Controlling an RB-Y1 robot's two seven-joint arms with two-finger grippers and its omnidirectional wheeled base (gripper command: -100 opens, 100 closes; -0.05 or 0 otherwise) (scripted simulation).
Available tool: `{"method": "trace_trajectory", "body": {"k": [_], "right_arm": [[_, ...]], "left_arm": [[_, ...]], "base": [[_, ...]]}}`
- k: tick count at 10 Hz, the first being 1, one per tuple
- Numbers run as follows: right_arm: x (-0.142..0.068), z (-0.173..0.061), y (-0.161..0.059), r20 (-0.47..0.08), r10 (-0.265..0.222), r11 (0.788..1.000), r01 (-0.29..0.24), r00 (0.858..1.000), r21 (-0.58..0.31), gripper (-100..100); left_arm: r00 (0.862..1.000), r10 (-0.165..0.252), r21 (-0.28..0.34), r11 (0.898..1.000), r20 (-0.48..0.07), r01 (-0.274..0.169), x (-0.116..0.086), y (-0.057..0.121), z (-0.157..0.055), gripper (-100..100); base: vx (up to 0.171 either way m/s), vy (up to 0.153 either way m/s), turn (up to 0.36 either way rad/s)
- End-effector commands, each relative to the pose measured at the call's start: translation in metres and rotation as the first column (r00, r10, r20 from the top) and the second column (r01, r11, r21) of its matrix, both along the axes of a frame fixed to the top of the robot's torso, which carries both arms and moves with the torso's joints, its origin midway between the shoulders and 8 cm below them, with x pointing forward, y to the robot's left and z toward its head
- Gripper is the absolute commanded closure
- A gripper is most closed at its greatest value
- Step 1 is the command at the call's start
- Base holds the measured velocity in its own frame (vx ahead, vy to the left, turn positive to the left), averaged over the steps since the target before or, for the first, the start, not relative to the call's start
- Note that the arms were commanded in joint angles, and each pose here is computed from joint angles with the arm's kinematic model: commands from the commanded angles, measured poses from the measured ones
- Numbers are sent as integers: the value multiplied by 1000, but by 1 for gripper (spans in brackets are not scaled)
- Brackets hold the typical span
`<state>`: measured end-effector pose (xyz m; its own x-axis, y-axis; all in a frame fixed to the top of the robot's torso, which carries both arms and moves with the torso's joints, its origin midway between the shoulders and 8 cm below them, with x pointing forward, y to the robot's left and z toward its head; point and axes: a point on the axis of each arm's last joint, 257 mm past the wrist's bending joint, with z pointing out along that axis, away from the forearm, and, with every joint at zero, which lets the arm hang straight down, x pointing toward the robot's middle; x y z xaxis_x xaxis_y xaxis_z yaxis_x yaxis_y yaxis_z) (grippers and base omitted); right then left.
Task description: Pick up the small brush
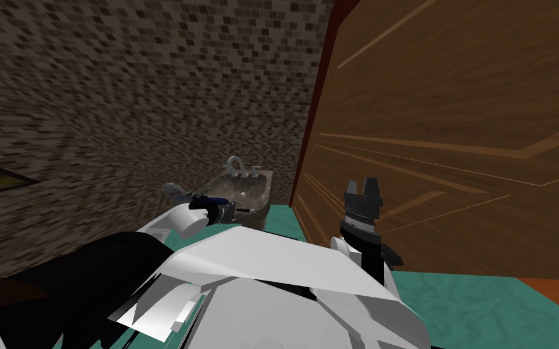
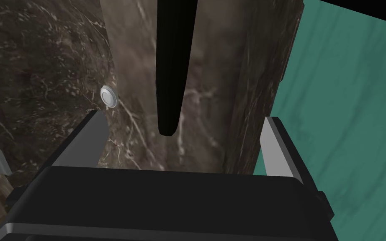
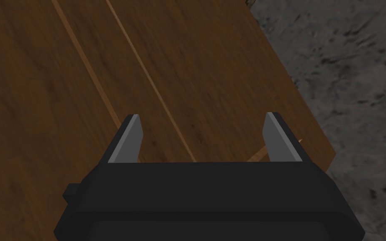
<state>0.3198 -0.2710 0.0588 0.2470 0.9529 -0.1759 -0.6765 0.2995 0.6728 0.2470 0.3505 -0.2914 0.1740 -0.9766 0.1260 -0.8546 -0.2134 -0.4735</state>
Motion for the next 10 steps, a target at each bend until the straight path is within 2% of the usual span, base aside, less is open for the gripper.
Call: {"method": "trace_trajectory", "body": {"k": [1, 3, 6, 8, 9, 10], "right_arm": [[0, 0, 0, 0, 0, 1000, 0, 1000, 0, 0], [0, 0, 0, 0, 0, 1000, 0, 1000, 0, 0], [0, 0, 0, 0, 0, 1000, 0, 1000, 0, 0], [0, 0, 0, 0, 0, 1000, 0, 1000, 0, 0], [0, 0, 0, 0, 0, 1000, 0, 1000, 0, 0], [0, 0, 0, 0, 0, 1000, 0, 1000, 0, 0]], "left_arm": [[999, -1, -9, 1000, -35, 0, -8, -2, 2, -100], [999, -29, -18, 999, -43, 28, -12, -14, 12, -100], [997, -76, -26, 997, -23, 75, -13, -32, 28, -100], [997, -79, -26, 997, -21, 78, -12, -33, 28, -100], [997, -80, -26, 997, -20, 79, -12, -34, 28, 0], [997, -72, -26, 997, -18, 72, -9, -29, 23, -100]], "base": [[27, 44, -39], [17, 32, -27], [5, 12, -8], [0, 0, 0], [0, 0, 0], [-9, -14, -51]]}}
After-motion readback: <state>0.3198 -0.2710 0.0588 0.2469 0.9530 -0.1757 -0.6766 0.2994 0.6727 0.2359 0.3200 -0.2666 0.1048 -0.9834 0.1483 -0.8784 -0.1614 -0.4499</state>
